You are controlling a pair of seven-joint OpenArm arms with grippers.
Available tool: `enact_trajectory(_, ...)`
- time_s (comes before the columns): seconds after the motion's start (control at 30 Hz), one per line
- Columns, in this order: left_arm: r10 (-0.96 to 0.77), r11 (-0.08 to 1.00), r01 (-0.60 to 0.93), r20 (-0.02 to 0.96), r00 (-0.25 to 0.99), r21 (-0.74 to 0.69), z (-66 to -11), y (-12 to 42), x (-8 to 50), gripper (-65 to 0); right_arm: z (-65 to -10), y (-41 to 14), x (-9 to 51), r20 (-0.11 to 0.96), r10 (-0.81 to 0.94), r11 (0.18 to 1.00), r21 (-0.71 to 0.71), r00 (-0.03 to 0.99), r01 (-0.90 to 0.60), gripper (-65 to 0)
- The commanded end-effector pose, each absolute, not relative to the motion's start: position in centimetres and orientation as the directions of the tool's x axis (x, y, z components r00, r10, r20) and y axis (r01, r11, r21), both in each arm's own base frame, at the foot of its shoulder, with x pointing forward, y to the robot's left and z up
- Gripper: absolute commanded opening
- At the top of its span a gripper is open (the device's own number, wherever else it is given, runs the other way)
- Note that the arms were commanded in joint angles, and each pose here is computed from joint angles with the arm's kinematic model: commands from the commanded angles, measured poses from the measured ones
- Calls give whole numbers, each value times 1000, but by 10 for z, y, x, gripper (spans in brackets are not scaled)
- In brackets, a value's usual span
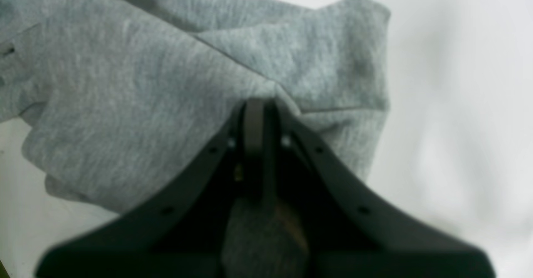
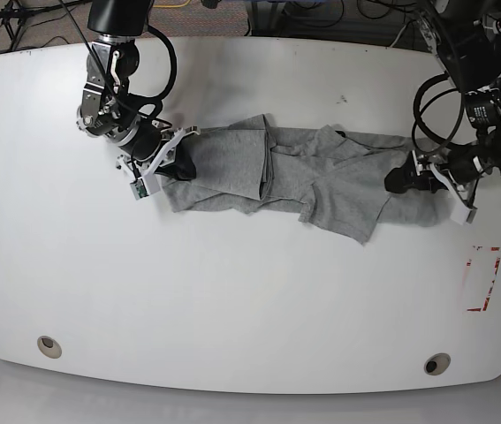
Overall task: Fold the T-shirt properly
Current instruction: 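Move the left gripper to the strip's other end and grasp it, then lift the strip end with the left gripper and fold it toward the right gripper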
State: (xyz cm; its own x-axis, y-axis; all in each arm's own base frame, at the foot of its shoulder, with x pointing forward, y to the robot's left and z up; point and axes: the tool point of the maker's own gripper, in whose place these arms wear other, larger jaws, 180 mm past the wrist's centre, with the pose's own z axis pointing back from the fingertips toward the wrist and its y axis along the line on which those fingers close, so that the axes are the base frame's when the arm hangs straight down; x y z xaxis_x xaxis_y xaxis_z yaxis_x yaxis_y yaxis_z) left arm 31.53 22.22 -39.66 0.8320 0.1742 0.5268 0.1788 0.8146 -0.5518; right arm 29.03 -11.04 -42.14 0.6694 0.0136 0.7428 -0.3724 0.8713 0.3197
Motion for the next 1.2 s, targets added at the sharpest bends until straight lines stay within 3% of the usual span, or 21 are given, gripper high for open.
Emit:
enact_trajectory(0.0,152,831,178,524,838,-527,-394,230,316,-149,-426,-115,286,722,53,878,296,690,-376,-612)
enact_trajectory(0.1,155,830,178,525,837,-528,-394,230,316,-271,-427,-115,285,720,53,878,296,691,-375,-612)
enact_trajectory(0.23,149,834,180,527,836,-521,-394,231,316,-513,-427,-115,284,719,53,878,297,693,-375,-612)
enact_trajectory(0.33,148,837,180,530,835,-516,-393,233,316,-637,-427,-115,284,719,53,878,297,693,-375,-612)
enact_trajectory(0.77,34,883,297,680,732,-364,-339,234,335,-650,-428,-114,283,717,52,878,299,695,-374,-612)
enact_trajectory(1.17,-231,814,551,769,596,-183,-288,170,340,-650,-433,-114,277,704,51,878,306,708,-368,-612)
